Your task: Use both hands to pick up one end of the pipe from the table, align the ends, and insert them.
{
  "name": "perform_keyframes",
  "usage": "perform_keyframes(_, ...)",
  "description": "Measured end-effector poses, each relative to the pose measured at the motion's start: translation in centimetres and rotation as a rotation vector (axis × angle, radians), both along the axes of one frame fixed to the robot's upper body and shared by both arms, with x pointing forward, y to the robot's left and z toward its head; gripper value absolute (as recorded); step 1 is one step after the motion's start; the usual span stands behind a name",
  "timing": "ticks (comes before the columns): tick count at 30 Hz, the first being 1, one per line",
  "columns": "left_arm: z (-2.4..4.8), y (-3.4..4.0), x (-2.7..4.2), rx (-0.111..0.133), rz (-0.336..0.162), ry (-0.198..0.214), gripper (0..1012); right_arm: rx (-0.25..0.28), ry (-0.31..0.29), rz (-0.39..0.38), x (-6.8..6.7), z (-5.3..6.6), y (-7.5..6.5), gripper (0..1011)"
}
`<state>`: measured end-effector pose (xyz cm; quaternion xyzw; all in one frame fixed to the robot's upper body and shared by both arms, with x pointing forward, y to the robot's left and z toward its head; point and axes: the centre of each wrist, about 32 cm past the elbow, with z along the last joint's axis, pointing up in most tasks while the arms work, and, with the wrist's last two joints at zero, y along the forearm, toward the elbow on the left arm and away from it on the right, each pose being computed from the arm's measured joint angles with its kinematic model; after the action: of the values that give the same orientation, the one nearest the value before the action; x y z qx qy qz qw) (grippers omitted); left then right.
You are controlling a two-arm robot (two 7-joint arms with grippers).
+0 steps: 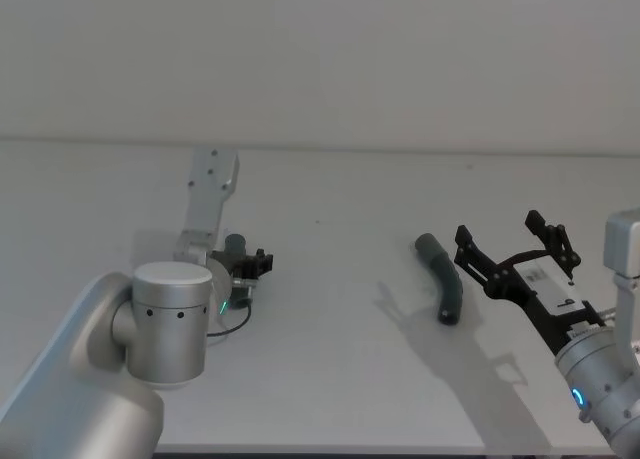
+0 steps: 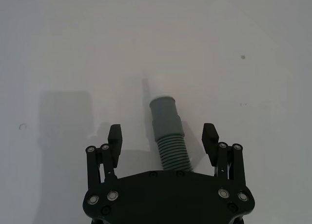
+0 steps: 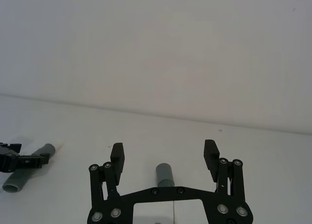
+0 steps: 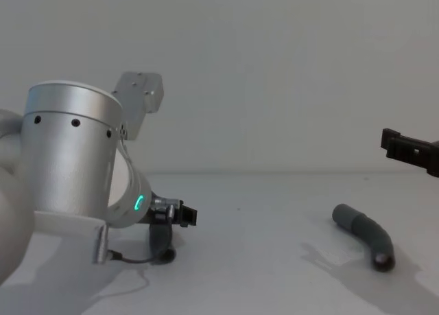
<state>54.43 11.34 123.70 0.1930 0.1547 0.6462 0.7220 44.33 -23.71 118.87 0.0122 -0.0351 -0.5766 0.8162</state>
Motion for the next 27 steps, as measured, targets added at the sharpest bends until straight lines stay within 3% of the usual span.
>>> perform_keyframes(13,-0.3,0.04,0.37,0.001,-0.004,0.019,1000,0.0,0.0,0.0,0.0,0.0,0.0,1001)
perform_keyframes(27,-0.52,-0.19,0.56,-0.013,-0.007,0.04,967,0.0,0.0,0.0,0.0,0.0,0.0,1001)
